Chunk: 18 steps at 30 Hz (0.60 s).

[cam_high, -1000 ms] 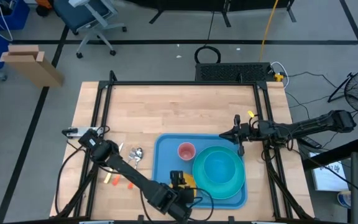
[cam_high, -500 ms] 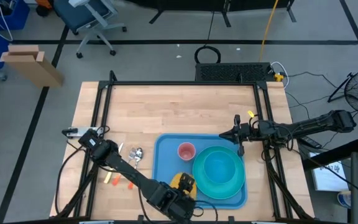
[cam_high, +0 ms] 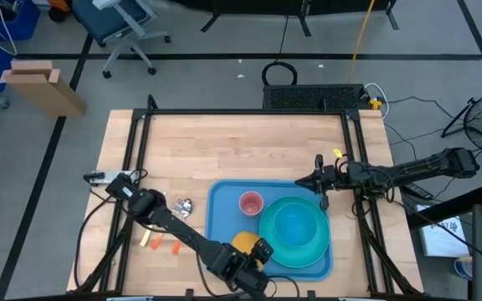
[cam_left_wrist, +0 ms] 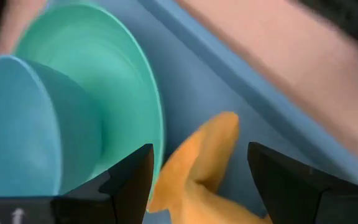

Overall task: Set up tray
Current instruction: Put the napkin on top of the tray

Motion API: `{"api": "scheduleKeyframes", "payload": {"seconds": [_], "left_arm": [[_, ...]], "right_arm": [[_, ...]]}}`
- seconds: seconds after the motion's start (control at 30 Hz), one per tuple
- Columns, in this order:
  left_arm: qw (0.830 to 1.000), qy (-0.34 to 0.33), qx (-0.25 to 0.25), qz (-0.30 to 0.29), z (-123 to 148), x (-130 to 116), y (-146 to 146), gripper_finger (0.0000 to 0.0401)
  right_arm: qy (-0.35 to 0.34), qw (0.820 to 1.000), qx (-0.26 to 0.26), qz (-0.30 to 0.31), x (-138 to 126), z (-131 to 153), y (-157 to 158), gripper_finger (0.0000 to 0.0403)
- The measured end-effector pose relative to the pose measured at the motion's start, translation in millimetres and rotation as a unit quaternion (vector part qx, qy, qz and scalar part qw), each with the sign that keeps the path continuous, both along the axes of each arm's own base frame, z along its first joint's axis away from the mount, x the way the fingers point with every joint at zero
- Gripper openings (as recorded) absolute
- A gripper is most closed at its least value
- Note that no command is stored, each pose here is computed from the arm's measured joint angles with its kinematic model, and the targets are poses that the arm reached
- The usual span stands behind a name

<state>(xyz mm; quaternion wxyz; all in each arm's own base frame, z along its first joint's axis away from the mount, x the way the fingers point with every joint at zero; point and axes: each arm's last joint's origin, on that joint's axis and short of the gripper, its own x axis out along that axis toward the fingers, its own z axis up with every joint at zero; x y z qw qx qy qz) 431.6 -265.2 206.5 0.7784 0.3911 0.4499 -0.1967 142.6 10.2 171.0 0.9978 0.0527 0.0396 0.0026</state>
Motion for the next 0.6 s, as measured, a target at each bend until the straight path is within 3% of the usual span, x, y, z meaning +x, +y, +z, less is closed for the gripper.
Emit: {"api": "scheduleKeyframes", "payload": {"seconds": [0.37, 0.47, 0.6], "left_arm": [[0.998, 0.024, 0.055, -0.026, -14.9, 5.7, 10.8, 0.0256], [0.997, 0.035, 0.044, -0.051, -15.3, 5.2, 9.5, 0.0224], [0.997, 0.046, 0.035, -0.057, -21.2, 6.8, 10.1, 0.0149]], "right_arm": [[0.011, 1.000, -0.001, 0.000, 1.6, -2.7, 0.1, 0.0000], [0.011, 1.000, -0.001, 0.000, 1.7, -2.8, 0.2, 0.0000], [0.011, 1.000, -0.001, 0.000, 1.7, -2.8, 0.2, 0.0000]]}}
